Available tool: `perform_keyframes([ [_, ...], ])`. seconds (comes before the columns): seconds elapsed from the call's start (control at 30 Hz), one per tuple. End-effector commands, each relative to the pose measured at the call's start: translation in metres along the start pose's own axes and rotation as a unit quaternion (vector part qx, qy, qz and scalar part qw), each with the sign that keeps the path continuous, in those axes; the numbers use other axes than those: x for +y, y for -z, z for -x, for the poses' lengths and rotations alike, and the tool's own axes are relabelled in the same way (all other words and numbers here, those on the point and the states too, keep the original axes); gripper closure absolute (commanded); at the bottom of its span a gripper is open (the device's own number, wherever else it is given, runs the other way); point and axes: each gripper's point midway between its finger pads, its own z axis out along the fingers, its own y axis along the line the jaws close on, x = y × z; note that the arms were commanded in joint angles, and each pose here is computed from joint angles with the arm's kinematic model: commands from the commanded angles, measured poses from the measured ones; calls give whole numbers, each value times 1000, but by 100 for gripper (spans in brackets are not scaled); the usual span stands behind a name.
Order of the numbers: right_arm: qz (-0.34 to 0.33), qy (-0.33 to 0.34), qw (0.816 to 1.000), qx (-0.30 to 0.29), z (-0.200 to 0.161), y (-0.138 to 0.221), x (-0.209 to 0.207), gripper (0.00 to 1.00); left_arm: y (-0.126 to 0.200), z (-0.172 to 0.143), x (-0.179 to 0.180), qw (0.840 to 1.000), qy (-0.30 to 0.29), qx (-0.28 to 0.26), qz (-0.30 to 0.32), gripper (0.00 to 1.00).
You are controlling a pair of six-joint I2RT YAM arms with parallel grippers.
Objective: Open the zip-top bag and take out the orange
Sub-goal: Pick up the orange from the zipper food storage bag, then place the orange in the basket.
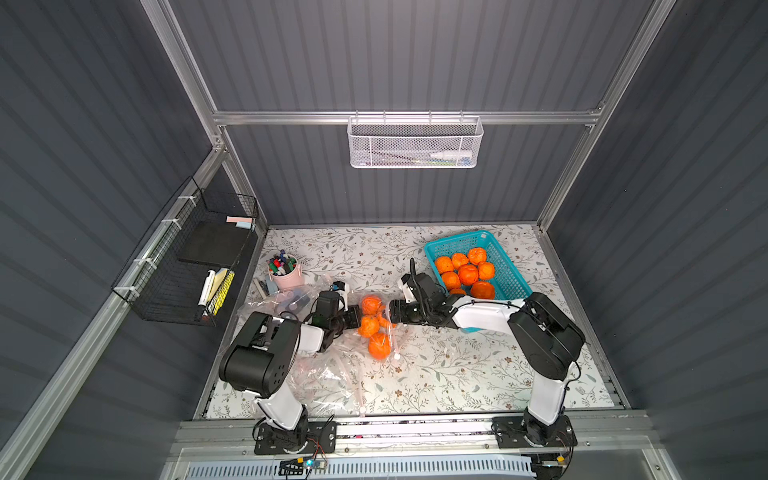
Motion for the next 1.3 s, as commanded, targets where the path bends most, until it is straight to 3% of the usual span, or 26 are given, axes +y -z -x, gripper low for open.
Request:
perform_keyframes([
  [0.0,27,16,999,31,-19,1,12,50,3,-66,28,993,24,106,49,100],
  [0.13,37,32,998,26,-21,19,19,59,4,-65,27,993,24,105,48,100],
  [0.4,39,57,997,46,-43,52,19,60,5,-65,27,993,24,105,48,100],
  [0.77,-8,106,992,65,-54,110,11,60,7,-66,27,993,25,105,50,100],
  [1.1,-78,99,992,11,-26,171,-17,60,7,-67,27,993,25,106,49,100],
  [1.27,-112,69,988,-77,10,224,-43,60,7,-68,27,993,26,109,50,100],
])
